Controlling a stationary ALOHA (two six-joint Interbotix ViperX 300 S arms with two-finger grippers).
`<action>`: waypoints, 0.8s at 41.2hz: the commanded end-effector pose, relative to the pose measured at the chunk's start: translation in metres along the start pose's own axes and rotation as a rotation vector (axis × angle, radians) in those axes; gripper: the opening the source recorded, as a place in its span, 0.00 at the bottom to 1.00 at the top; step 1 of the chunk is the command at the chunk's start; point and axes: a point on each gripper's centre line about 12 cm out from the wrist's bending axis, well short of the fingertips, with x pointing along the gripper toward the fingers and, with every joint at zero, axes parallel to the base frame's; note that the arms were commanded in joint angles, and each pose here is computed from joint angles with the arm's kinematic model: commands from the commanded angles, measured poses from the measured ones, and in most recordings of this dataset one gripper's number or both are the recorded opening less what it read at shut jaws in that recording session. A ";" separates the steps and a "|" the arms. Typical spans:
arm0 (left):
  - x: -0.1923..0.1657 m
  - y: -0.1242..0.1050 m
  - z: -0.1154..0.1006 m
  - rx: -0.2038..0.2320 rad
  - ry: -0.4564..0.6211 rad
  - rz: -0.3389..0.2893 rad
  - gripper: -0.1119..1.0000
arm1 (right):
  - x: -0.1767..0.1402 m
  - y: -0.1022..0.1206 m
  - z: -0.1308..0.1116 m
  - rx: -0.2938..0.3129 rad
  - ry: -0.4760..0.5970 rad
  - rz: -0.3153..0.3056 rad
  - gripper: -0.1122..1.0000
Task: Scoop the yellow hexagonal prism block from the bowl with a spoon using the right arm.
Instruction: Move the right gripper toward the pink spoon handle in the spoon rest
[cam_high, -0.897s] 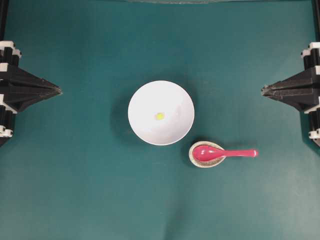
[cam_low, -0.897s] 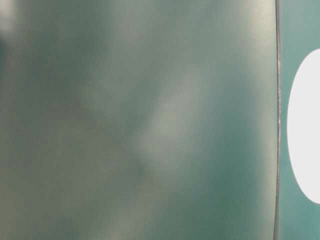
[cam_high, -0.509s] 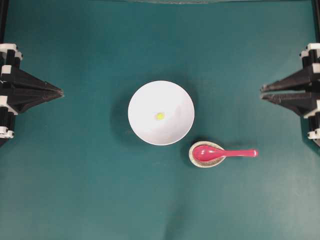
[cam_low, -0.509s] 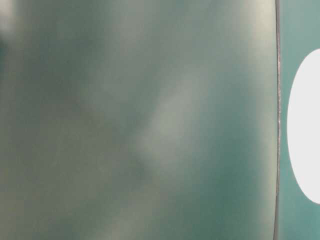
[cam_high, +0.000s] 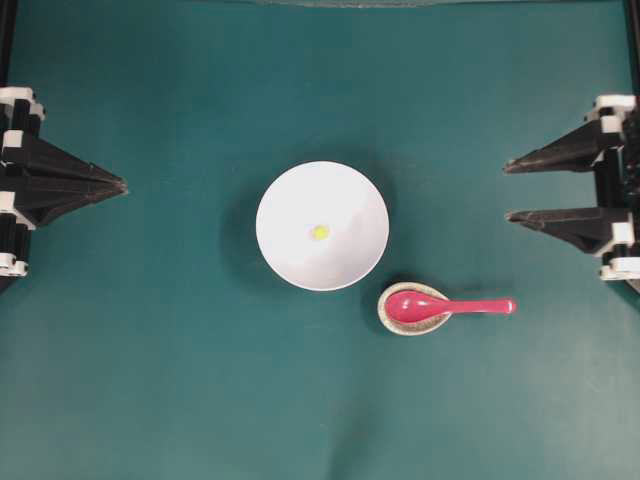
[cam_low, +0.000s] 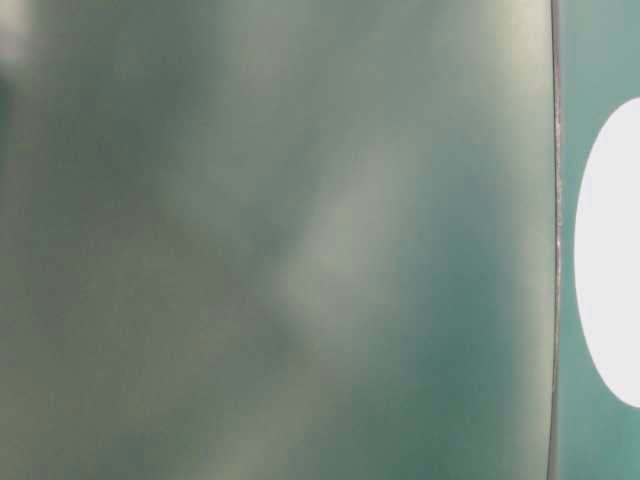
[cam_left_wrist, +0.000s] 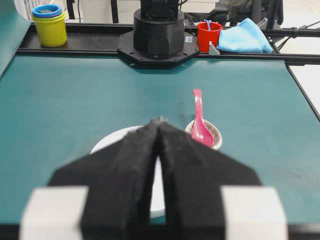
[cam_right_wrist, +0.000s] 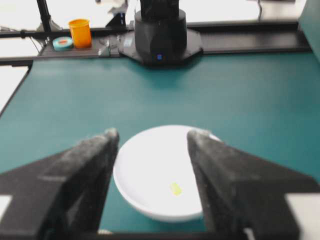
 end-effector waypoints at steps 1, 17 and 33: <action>0.002 0.000 0.011 0.000 -0.028 0.001 0.10 | 0.006 0.003 -0.004 0.015 -0.005 0.012 0.64; 0.002 0.000 0.011 0.000 -0.021 0.001 0.10 | 0.023 0.015 -0.065 0.087 0.038 0.022 0.64; 0.001 0.000 0.010 0.002 -0.018 0.001 0.10 | 0.031 0.040 -0.113 0.124 0.091 0.027 0.64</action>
